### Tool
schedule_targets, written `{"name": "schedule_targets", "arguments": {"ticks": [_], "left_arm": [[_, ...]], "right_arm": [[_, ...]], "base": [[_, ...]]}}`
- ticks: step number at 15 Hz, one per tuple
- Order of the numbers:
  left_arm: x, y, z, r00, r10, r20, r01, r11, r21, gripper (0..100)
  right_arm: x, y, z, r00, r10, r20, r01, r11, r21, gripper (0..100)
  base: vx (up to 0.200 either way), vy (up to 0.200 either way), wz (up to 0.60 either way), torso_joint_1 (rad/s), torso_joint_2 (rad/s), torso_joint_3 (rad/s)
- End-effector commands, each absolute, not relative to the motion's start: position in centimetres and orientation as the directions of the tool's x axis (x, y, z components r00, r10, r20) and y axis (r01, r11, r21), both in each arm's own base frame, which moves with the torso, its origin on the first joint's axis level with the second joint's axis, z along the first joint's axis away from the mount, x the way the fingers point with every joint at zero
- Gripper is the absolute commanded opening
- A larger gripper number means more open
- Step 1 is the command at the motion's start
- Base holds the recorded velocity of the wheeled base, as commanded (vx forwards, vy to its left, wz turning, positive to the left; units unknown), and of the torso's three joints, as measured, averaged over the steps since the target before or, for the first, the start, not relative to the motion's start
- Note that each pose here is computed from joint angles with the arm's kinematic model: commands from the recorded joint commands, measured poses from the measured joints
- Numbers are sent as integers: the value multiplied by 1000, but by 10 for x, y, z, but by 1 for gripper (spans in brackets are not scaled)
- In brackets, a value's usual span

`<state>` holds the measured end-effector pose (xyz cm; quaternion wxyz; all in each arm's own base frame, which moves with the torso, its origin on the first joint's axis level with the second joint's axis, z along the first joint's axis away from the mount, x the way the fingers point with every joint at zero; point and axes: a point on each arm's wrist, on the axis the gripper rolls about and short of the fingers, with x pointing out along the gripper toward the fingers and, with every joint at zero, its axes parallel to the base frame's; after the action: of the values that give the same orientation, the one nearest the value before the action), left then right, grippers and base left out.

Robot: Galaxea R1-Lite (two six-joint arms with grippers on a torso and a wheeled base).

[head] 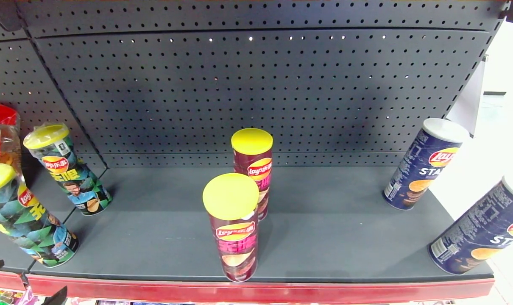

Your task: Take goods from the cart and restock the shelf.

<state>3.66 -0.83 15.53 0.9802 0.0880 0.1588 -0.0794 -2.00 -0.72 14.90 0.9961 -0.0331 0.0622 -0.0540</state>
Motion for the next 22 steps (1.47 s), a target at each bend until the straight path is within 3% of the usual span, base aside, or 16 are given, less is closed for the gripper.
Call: {"name": "schedule_targets", "arguments": {"ticks": [1,4,7,13,18,22], "left_arm": [[29,-5,157,954,-117,-276,166,973,161,100],[27,-4,157,960,-101,-262,149,974,173,100],[26,-4,158,962,-97,-257,144,975,171,100],[26,-4,158,962,-99,-254,145,974,171,100],[24,-3,158,964,-109,-245,152,974,168,100],[25,-5,158,955,-166,-247,208,966,154,100]], "right_arm": [[-18,-7,144,984,-108,-145,98,992,-80,100],[-17,-7,141,982,-110,-155,98,992,-83,100],[-17,-7,139,981,-110,-159,95,990,-99,100],[-17,-7,136,980,-110,-164,94,990,-105,100],[-16,-7,136,980,-107,-168,89,990,-112,100],[-16,-7,135,981,-97,-170,78,991,-112,100]], "base": [[0,0,0,0,0,0],[0,0,0,0,0,0],[-200,0,0,6,2,4],[0,0,0,0,0,0],[0,200,0,4,1,1],[0,0,0,0,0,0]]}}
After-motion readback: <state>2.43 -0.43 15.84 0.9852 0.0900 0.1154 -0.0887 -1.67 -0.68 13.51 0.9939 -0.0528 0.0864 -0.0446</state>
